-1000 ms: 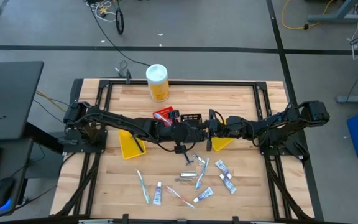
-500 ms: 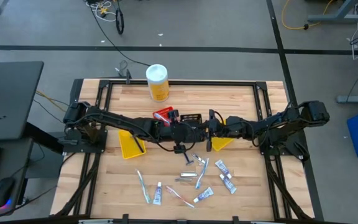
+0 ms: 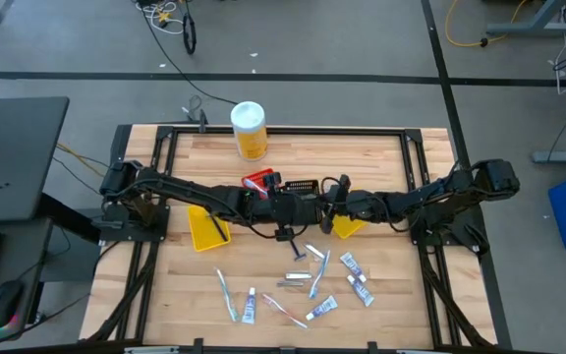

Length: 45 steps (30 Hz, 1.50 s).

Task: Pick & Place Travel size toiletries
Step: Put the silver nail cutter into the black bin, then put the white toothpaste into the right yellow bin

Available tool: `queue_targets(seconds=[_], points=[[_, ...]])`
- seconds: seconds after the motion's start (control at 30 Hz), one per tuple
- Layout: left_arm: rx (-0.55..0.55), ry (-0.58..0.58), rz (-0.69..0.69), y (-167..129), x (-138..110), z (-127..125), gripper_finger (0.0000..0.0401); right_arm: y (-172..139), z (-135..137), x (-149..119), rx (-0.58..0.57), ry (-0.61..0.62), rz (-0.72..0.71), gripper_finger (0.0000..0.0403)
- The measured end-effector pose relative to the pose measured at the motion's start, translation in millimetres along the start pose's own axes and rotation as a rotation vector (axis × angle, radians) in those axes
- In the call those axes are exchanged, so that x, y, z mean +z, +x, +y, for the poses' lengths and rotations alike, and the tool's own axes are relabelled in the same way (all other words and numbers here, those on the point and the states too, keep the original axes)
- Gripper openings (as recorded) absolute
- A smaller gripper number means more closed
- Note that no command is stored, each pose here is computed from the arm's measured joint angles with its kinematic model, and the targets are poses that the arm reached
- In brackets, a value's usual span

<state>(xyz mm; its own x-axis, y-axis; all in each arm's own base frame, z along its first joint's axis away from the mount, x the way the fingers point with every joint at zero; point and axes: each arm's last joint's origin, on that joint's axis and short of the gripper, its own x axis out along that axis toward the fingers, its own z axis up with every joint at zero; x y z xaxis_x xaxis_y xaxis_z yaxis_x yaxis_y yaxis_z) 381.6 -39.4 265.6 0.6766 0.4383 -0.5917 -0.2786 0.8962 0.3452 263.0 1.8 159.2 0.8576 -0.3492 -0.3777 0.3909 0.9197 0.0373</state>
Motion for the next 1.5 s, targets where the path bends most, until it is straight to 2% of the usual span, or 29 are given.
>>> queue_targets(seconds=[0.13, 0.43, 0.63, 0.97, 1.2, 1.3, 1.5], points=[[0.010, 0.015, 0.000, 0, 0, 1, 0.0164, 7, -1, -10, -0.021, 0.046, 0.045, 0.0043], [0.007, 0.012, -0.001, 0, 0, 0, 0.0165, 26, 3, -20, -0.051, -0.161, 0.110, 0.0043], [0.007, 0.013, 0.002, 0, 0, 0, 0.0165, 39, -4, -26, -0.078, -0.183, 0.180, 0.0049], [-0.023, 0.019, 0.013, 0, -1, 0, 0.0165, 41, -7, -23, -0.087, -0.167, 0.169, 0.0120], [-0.147, -0.016, 0.033, 0, -3, -4, 0.0165, 39, -4, -18, -0.073, -0.149, 0.128, 0.0166], [-0.196, -0.003, 0.069, 0, -6, -6, 0.0165, 32, 0, -8, -0.025, -0.136, 0.090, 0.0176], [-0.173, 0.000, 0.179, -5, -17, -2, 0.0165, 13, 11, 16, 0.214, -0.106, 0.016, 0.0186]])
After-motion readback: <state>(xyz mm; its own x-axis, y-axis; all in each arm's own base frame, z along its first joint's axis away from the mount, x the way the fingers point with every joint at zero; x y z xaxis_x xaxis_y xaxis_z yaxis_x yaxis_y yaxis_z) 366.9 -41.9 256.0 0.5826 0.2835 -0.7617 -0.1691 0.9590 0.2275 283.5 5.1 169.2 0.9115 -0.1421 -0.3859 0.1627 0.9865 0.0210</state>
